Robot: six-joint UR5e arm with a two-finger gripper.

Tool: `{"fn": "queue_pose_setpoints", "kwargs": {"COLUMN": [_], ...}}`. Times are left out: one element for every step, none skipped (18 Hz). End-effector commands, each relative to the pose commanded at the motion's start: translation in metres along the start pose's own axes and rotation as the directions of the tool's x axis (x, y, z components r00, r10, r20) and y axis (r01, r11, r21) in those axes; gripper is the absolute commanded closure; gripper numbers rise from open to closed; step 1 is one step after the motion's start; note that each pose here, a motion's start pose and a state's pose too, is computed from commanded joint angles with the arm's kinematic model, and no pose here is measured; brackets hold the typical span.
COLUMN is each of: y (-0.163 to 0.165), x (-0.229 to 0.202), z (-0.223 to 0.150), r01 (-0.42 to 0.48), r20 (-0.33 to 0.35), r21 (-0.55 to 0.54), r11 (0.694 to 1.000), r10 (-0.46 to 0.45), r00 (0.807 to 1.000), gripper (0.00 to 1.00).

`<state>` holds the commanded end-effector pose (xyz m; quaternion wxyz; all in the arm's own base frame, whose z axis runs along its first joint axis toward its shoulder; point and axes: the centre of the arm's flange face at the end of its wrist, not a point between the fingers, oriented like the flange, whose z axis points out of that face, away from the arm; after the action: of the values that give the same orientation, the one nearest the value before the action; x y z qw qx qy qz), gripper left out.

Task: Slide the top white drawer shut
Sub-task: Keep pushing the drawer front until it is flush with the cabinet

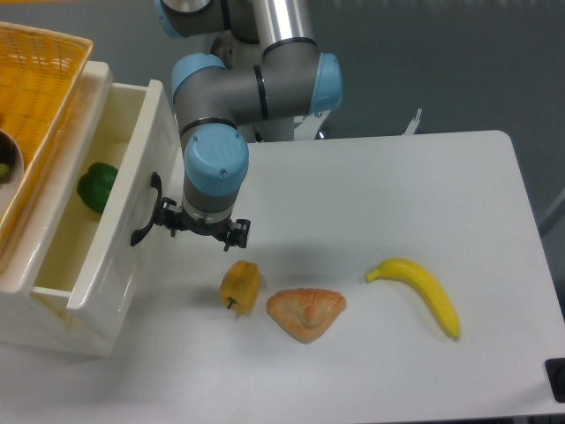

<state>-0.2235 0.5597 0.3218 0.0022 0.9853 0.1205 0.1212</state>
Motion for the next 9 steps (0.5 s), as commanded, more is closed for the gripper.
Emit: {"fn": "queue_pose_setpoints", "kwargs": {"y": [0.0,0.0,-0.001,-0.001,-0.002,-0.002,-0.002,-0.002,-0.003], "x": [0.001,0.002,0.002,0.007,0.01,0.011,0.012,0.016,0.02], "z": [0.0,0.0,0.0,0.001,0.002,0.002,0.003,0.004,0.004], "r01": [-0.002,-0.003,-0.003,-0.012,-0.015,-0.018,-0.019,-0.027,-0.033], "r20": [0.003,0.003,0.002,0.004,0.004,0.004,0.005,0.007,0.007], "r21": [-0.002,-0.002,0.0,-0.003,-0.004,-0.005,-0.007,-0.009,-0.009], "r11": [1.0,1.0,1.0,1.0,1.0,1.0,1.0,1.0,0.999], "r10": [0.002,0.003,0.003,0.012,0.015,0.018,0.019,0.027,0.033], "r00": [1.0,1.0,1.0,1.0,1.0,1.0,1.0,1.0,0.999], "gripper": [0.0,0.0,0.0,0.0,0.0,0.0,0.0,0.0,0.0]}}
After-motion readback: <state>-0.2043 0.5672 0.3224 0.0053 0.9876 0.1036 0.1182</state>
